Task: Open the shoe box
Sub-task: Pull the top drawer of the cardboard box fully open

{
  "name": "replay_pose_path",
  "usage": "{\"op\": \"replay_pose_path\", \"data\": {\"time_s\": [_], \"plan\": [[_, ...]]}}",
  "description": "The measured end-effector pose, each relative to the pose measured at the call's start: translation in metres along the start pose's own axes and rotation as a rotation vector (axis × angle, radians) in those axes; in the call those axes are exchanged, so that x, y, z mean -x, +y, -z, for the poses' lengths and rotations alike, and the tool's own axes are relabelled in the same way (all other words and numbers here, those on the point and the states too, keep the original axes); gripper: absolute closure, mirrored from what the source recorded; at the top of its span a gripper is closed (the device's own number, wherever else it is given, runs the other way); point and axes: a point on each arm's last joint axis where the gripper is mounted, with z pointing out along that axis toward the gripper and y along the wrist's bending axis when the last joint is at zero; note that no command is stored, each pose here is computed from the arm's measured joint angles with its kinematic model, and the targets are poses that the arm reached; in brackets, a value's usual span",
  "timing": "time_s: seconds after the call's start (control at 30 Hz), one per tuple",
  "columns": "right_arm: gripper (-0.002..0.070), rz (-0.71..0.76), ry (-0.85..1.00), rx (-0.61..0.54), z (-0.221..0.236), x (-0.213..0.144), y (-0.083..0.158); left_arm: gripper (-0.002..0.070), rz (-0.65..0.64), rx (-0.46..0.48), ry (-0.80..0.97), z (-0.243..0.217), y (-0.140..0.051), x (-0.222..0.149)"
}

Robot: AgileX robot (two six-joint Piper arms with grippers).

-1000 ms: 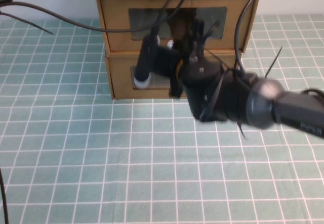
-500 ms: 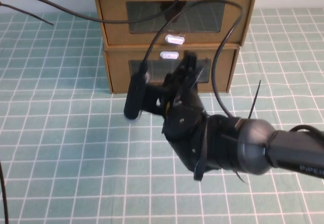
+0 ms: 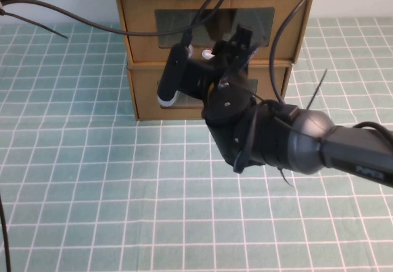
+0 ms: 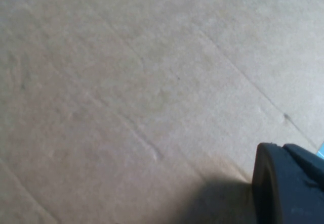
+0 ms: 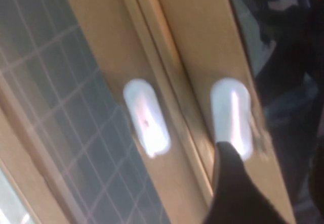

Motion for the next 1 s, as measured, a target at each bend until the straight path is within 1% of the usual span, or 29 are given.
{"op": "replay_pose_path", "data": {"time_s": [0.2, 0.43, 0.47, 0.57, 0.73, 0.83, 1.0], "plan": [[0.0377, 0.006, -0.025, 0.024, -0.017, 0.004, 0.004, 0.0680, 0.000, 0.000, 0.000, 0.000, 0.000, 0.000], [0.0412, -0.033, -0.035, 0.045, -0.036, 0.004, 0.003, 0.0680, -0.002, 0.007, -0.003, 0.000, 0.001, 0.000], [0.0423, -0.043, -0.034, 0.050, -0.037, 0.004, 0.003, 0.0680, -0.004, 0.012, -0.003, 0.000, 0.001, 0.000], [0.0495, -0.028, -0.037, 0.041, -0.044, 0.003, 0.002, 0.0680, -0.010, 0.019, -0.002, 0.000, 0.002, 0.000], [0.0494, -0.015, -0.033, 0.042, -0.044, 0.003, 0.001, 0.0680, -0.009, 0.017, -0.002, -0.001, 0.002, 0.000], [0.0494, -0.033, -0.024, 0.052, -0.043, 0.003, 0.000, 0.0680, -0.009, 0.017, -0.002, -0.001, 0.002, 0.000], [0.0496, -0.025, -0.011, 0.045, -0.035, 0.006, 0.003, 0.0680, -0.009, 0.016, 0.002, -0.001, 0.002, 0.000]]}}
